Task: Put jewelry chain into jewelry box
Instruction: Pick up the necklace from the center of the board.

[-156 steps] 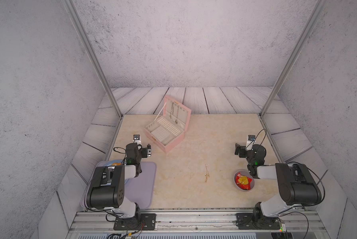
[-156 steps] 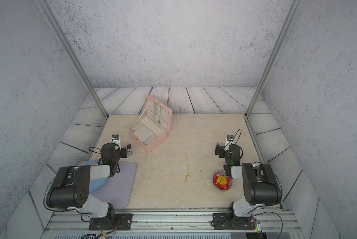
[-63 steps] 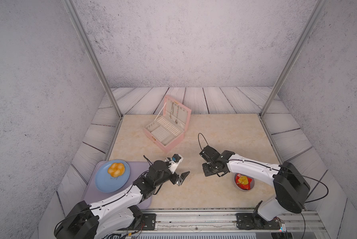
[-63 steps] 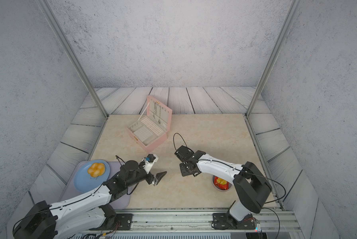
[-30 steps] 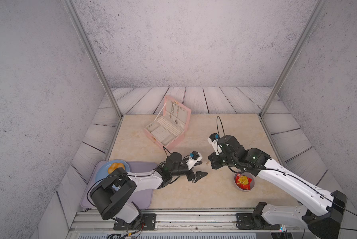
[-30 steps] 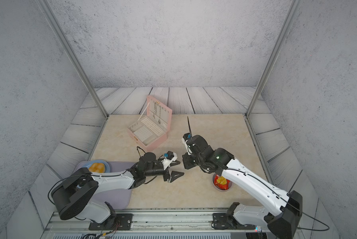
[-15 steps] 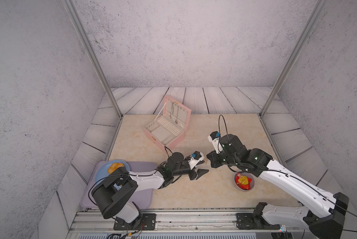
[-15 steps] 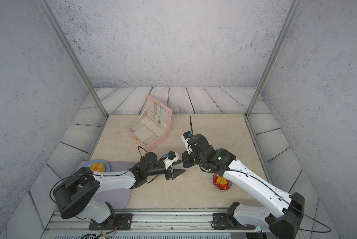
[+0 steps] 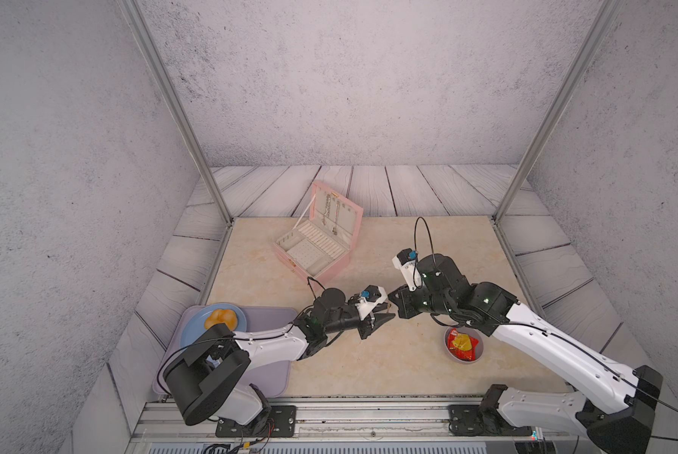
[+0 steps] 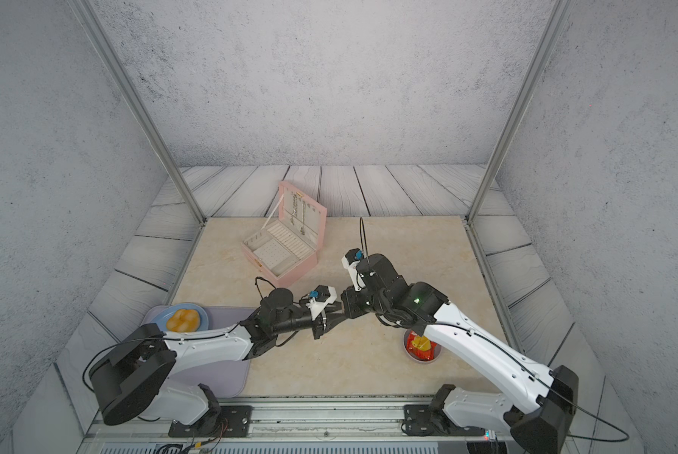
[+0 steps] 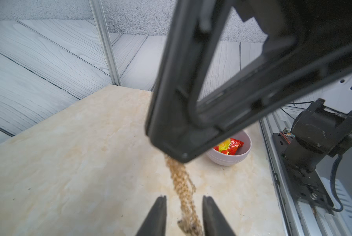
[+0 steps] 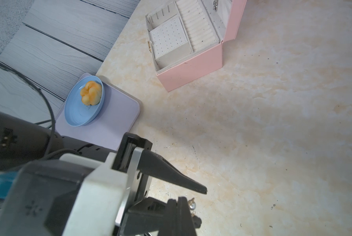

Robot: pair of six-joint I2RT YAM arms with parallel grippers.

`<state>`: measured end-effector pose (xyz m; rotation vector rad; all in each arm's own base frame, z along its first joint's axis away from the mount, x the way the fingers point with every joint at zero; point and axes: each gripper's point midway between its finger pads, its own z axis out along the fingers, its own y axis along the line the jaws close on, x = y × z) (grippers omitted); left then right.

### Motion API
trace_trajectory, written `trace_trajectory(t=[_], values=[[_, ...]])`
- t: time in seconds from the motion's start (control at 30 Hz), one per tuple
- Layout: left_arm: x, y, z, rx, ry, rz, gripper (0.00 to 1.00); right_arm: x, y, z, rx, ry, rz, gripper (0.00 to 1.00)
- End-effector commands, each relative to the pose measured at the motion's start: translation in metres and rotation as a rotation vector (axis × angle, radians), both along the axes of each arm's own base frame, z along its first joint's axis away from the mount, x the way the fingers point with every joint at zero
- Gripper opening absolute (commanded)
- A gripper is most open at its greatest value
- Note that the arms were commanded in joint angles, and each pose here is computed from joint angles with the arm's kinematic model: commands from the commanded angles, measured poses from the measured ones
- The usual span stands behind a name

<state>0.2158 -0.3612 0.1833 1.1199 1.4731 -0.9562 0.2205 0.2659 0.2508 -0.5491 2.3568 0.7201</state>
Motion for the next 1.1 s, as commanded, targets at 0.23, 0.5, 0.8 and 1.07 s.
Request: trace_trajectory(t=[0.23,0.5,0.8,1.07], values=[[-0.003,-0.003,-0.001,0.006,0.008,-0.019,0.18,-0.001,-0.002,0.012,0.028,-0.024,-0.014,0.00],[-0.002,-0.003,-0.005,0.016,0.021,-0.012,0.16,0.003,-0.009,0.012,0.012,-0.037,-0.053,0.00],[-0.003,0.001,-0.013,0.030,0.070,0.004,0.05,0.011,-0.023,0.000,-0.014,-0.009,-0.137,0.00],[-0.006,0.016,-0.031,0.133,0.194,0.068,0.00,0.023,-0.040,-0.037,-0.024,0.059,-0.213,0.00]])
